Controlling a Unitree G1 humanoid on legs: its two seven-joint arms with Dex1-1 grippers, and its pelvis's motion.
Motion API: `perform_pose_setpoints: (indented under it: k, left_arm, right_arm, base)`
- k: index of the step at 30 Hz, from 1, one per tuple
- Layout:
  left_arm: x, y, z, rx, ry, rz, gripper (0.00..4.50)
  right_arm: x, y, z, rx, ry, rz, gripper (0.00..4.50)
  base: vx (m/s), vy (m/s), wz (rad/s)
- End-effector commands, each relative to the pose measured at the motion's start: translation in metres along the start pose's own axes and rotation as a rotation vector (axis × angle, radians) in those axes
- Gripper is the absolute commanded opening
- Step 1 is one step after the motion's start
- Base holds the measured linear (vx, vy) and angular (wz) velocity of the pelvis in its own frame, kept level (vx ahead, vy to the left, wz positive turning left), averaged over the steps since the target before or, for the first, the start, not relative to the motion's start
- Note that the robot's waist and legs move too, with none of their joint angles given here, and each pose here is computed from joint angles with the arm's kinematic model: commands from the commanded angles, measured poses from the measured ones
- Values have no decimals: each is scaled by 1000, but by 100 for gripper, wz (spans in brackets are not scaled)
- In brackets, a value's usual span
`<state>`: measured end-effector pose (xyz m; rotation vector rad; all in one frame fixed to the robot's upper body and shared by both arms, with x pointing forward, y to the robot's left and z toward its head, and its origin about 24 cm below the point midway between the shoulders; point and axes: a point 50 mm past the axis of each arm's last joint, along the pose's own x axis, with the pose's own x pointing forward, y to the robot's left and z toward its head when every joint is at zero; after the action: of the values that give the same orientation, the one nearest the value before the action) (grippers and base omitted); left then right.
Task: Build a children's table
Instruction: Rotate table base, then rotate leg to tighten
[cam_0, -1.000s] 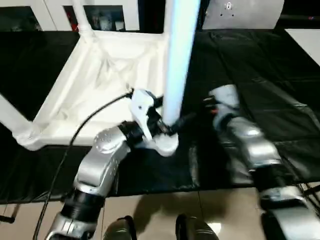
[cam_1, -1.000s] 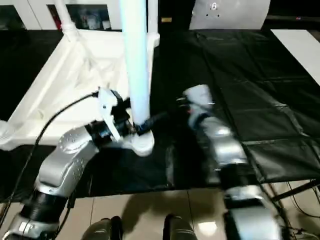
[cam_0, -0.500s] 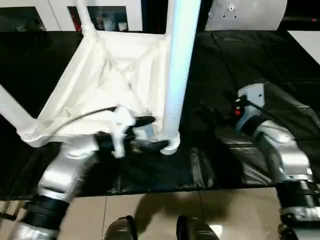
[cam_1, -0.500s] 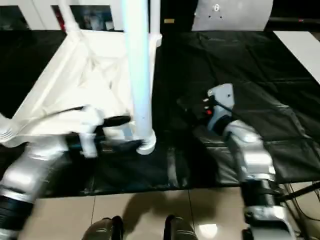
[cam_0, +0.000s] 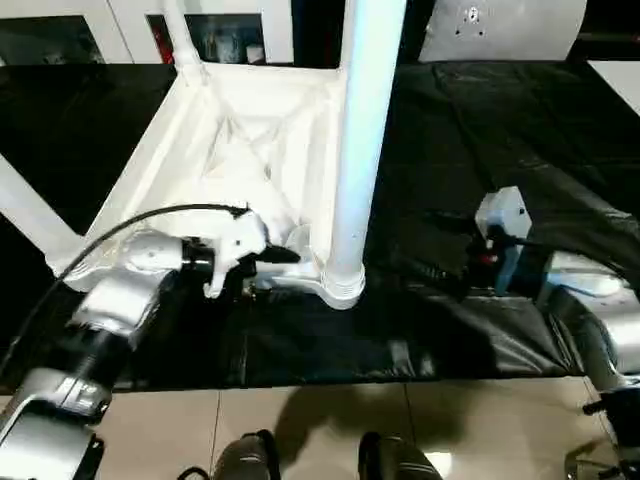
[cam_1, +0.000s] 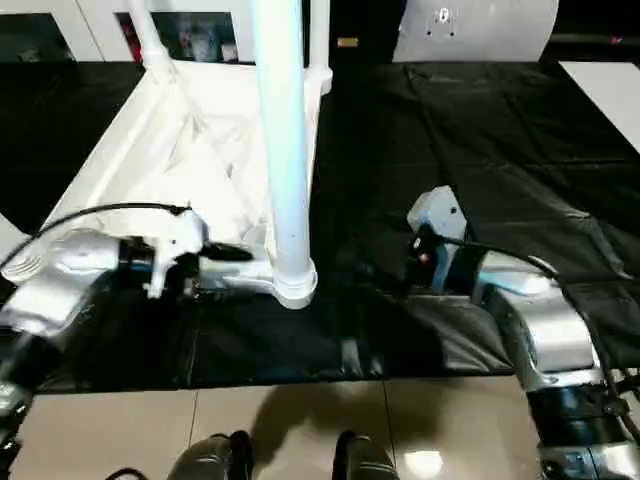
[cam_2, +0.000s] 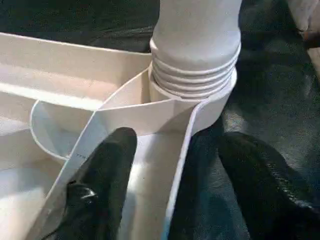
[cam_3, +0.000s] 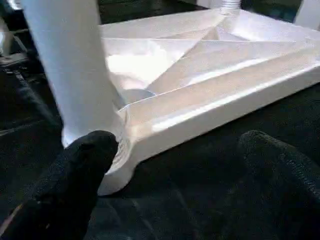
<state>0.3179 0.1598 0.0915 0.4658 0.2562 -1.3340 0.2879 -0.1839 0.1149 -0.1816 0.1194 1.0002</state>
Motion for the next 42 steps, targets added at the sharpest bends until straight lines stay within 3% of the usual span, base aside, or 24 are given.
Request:
perform_pose_setpoints:
  k: [1,6,7,8,9,12,13,15,17,18,20,23,28,30,34,42]
  left_arm:
    - [1,2,-1,29,29,-15,278]
    - [4,8,-1,44,32,-14,262]
    - [4,8,-1,44,35,-17,237]
    - [3,8,-3,44,45,-24,232]
    - [3,9,-4,44,47,-27,232]
    - [4,9,-5,44,50,-31,227]
    - [4,9,-5,45,50,-32,196]
    - [5,10,-7,46,52,-34,190]
    - [5,9,-8,48,58,-40,183]
    - [5,9,-8,48,59,-42,152]
    - [6,9,-8,48,59,-44,145]
    - [5,10,-9,51,64,-49,136]
    - [6,10,-9,58,74,-66,92]
    - [6,10,-9,60,77,-74,62]
    - [6,10,-8,50,65,-91,41]
    - [6,8,-8,31,54,-113,2]
  right_arm:
    - [0,6,0,3,13,39,450]
    - [-2,14,1,57,6,78,450]
    - [-2,14,2,70,-7,74,450]
    - [-2,16,6,153,-62,90,450]
    - [-2,17,8,177,-79,103,450]
    - [-1,22,8,213,-78,121,450]
    - [0,27,7,260,-62,133,450]
    - [0,30,7,303,-58,142,450]
    - [-1,33,9,281,-47,160,450]
    - [-1,35,11,214,-33,177,450]
    - [-2,36,11,166,-22,192,450]
    - [-6,43,18,189,-73,287,450]
    - [-7,50,14,176,-17,317,450]
    - [-7,50,9,136,31,310,450]
    - [-9,50,3,92,101,311,450]
    - [-10,50,1,74,128,324,450]
  base:
    - [0,0,0]
    - [0,0,0]
    - [0,0,0]
    - [0,0,0]
    - [0,0,0]
    - [0,0,0]
    - [0,0,0]
    - [0,0,0]
    - [0,0,0]
    - [0,0,0]
    - [0,0,0]
    - [0,0,0]
    - [0,0,0]
    - [0,0,0]
    - [0,0,0]
    - [0,0,0]
